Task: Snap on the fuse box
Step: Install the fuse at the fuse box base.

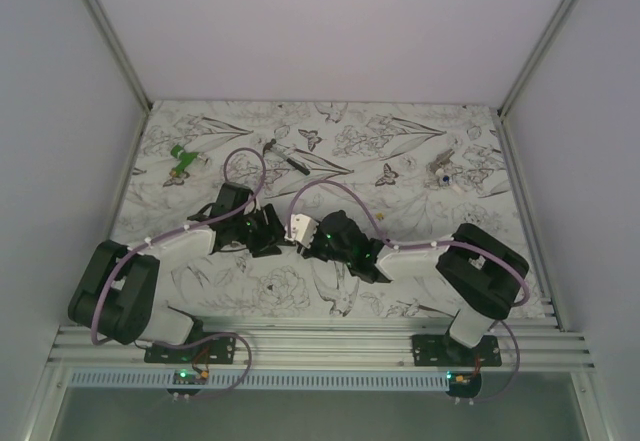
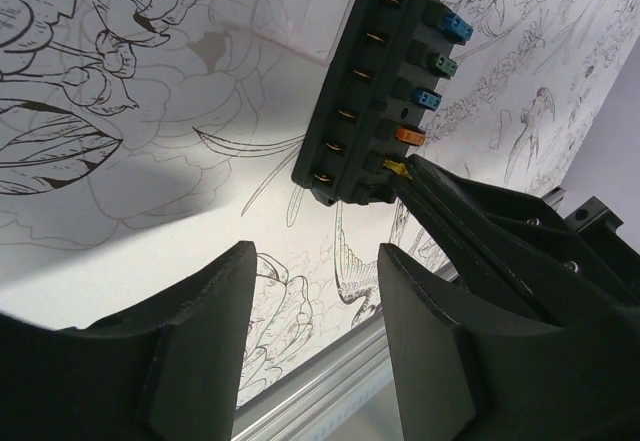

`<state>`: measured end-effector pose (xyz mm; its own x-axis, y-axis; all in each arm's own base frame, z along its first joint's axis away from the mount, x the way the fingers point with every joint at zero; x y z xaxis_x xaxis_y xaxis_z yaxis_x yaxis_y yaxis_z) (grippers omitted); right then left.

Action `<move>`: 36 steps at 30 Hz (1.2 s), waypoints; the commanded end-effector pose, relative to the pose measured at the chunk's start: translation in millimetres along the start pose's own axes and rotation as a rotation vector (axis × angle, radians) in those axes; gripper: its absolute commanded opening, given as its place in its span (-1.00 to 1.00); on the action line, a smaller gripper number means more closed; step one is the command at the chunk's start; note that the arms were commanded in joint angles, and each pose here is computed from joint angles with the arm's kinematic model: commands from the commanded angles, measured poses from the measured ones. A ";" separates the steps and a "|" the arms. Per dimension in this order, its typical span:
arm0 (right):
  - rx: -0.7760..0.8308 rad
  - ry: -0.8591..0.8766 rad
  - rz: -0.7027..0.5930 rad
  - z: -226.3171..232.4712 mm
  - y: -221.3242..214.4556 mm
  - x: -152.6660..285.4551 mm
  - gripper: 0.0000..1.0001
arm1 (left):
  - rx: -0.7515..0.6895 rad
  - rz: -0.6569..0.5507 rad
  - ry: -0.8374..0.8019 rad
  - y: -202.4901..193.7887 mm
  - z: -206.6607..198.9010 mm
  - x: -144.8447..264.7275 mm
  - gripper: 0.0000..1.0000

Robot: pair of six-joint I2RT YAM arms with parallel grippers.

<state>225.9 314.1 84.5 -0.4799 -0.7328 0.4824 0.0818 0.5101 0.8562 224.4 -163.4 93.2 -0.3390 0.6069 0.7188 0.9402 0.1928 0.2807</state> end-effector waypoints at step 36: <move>-0.118 0.073 0.012 6.3 14.7 1.5 -0.39 | 0.020 0.042 0.034 -9.5 2.9 -6.6 -0.06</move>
<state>220.9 317.4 77.3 -0.4292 -0.7310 0.5305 0.1799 0.5063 0.8434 221.3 -167.6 86.4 -0.3139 0.6003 0.7356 0.9493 0.1832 0.2556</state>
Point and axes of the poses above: each gripper's point midway between its finger pads, its own x axis back along the fingers, its own z axis along the line the jaws close on, y = z × x, the point moved 6 cm from there along x, back along the fingers, and after that the axes turned 12 degrees about -x, right-handed, at the moved point
